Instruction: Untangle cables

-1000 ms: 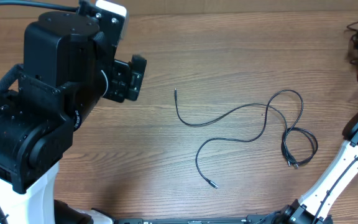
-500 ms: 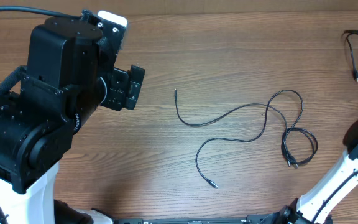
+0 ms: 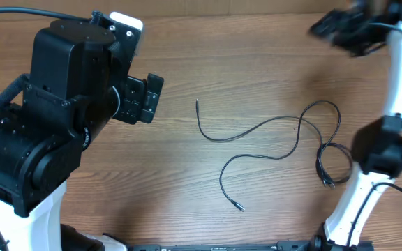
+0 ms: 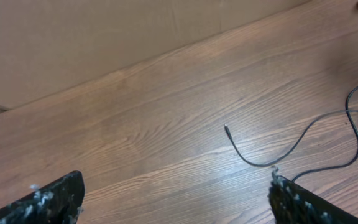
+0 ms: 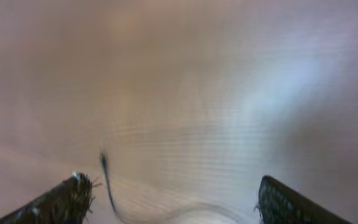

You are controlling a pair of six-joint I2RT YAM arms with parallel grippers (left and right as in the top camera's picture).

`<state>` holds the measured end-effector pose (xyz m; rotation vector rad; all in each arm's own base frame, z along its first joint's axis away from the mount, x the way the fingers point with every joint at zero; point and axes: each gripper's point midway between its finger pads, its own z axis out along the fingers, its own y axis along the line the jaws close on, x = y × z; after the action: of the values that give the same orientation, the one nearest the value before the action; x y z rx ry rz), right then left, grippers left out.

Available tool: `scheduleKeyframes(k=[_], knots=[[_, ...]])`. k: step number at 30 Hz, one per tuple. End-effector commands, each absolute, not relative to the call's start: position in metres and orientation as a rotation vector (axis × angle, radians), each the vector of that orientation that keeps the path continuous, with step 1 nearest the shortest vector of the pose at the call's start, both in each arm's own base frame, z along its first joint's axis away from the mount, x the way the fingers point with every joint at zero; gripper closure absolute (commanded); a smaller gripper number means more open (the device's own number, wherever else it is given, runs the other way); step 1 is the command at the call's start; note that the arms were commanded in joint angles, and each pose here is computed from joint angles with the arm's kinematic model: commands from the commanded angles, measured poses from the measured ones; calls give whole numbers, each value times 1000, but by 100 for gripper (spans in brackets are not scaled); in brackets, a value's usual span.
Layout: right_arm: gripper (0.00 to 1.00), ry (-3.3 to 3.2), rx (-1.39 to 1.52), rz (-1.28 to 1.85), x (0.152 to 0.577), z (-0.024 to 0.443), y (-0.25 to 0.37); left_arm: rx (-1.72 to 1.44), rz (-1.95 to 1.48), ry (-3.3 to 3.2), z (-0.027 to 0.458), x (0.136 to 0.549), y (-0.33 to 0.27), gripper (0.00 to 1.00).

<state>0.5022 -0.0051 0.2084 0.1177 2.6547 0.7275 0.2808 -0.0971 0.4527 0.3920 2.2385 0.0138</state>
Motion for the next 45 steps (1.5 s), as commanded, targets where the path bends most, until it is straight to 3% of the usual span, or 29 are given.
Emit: scheduleKeyframes(k=[1,5,11,13,15,20,30,37,40,45], knots=[[17,2851,241,232,477,192,-9,395,26,2228,455,282,-96,9],[16,2698,955,-262,458,191,-49,393,24,2221,456,284,-97,11],[17,2362,1760,-101,444,174,-29,399,28,2223,455,284,-96,12],[11,2195,2003,-89,439,165,-27,412,35,2226,454,283,-96,12],[0,2018,2209,-118,432,154,-28,429,44,2233,452,282,-95,11],[0,1472,2653,-269,407,90,-30,431,38,2233,452,281,-96,12],[7,1270,2760,-387,374,9,-57,443,3,2236,452,280,-101,12],[15,1272,2702,-374,377,3,-91,444,3,2236,452,280,-101,12],[26,1303,2698,-361,379,5,-100,448,-7,2237,451,279,-102,14],[26,1309,2758,-288,381,5,-102,460,-15,2252,447,280,-105,13]])
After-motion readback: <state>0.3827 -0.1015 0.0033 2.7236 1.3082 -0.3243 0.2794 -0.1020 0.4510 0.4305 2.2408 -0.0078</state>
